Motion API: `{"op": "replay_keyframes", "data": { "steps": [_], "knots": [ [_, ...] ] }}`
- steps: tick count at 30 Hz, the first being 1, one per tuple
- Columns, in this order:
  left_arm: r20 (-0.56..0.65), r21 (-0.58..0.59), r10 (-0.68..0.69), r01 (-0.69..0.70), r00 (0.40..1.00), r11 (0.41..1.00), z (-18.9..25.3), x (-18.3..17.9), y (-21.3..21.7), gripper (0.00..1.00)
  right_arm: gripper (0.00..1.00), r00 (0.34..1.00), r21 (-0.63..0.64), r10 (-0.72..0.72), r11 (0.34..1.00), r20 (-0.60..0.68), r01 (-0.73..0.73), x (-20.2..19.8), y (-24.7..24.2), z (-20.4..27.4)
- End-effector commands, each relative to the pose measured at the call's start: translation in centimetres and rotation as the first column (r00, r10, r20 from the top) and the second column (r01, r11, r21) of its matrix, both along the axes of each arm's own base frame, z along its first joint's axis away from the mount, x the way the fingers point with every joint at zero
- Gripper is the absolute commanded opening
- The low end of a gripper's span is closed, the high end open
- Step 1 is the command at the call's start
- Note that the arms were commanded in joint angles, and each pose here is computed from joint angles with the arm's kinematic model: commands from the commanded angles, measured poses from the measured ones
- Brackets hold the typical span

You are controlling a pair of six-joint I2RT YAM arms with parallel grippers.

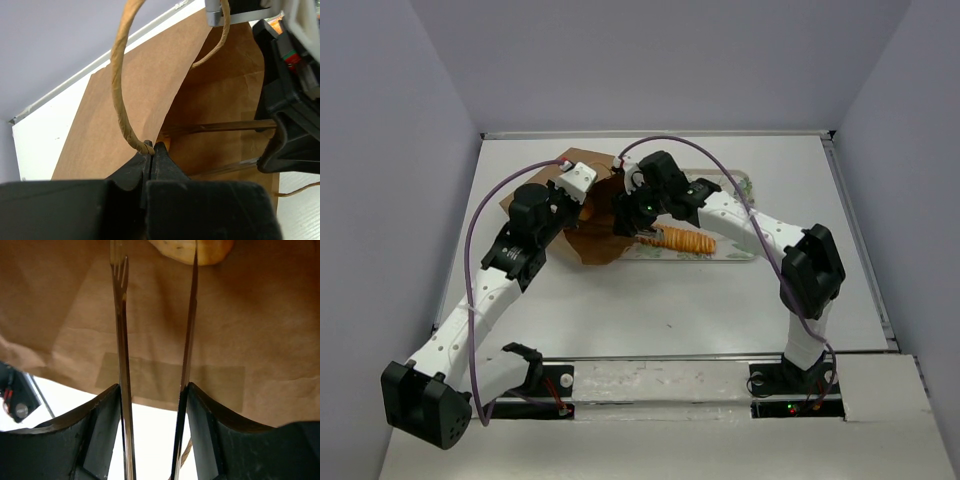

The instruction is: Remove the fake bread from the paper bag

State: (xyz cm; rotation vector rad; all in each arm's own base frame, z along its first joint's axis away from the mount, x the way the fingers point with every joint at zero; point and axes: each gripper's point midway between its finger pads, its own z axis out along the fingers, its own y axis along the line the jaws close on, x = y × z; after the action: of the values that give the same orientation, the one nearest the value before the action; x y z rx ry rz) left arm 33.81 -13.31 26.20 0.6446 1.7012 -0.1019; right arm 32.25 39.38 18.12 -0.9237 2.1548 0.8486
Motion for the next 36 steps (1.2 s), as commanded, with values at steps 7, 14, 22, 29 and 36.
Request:
{"op": "replay_keyframes", "data": {
  "steps": [7,14,22,29,36],
  "knots": [
    [0.161,-0.008,-0.063,0.065,0.985,0.998,4.8,-0.2,-0.8,0.00,0.61,0.995,-0.022,-0.035,0.999,0.090,0.037,3.5,-0.6,1.0],
    [0.163,-0.012,-0.076,0.079,0.984,0.997,4.9,-0.5,-1.0,0.00,0.61,0.996,-0.027,0.069,0.997,0.056,-0.067,3.2,0.3,-1.3],
    [0.160,-0.038,-0.086,0.093,0.983,0.995,5.2,-0.3,-1.5,0.00,0.61,0.995,-0.025,0.102,0.995,0.006,-0.102,3.6,1.1,-2.9],
    [0.164,-0.048,-0.090,0.099,0.982,0.994,5.5,-0.2,-1.7,0.00,0.59,0.996,-0.039,0.086,0.996,0.010,-0.086,4.7,1.6,-2.0],
    [0.191,-0.022,-0.128,0.134,0.973,0.991,5.6,-0.6,-2.0,0.00,0.61,0.996,-0.119,0.087,0.989,0.003,-0.086,5.0,0.7,-3.2]
  ]
}}
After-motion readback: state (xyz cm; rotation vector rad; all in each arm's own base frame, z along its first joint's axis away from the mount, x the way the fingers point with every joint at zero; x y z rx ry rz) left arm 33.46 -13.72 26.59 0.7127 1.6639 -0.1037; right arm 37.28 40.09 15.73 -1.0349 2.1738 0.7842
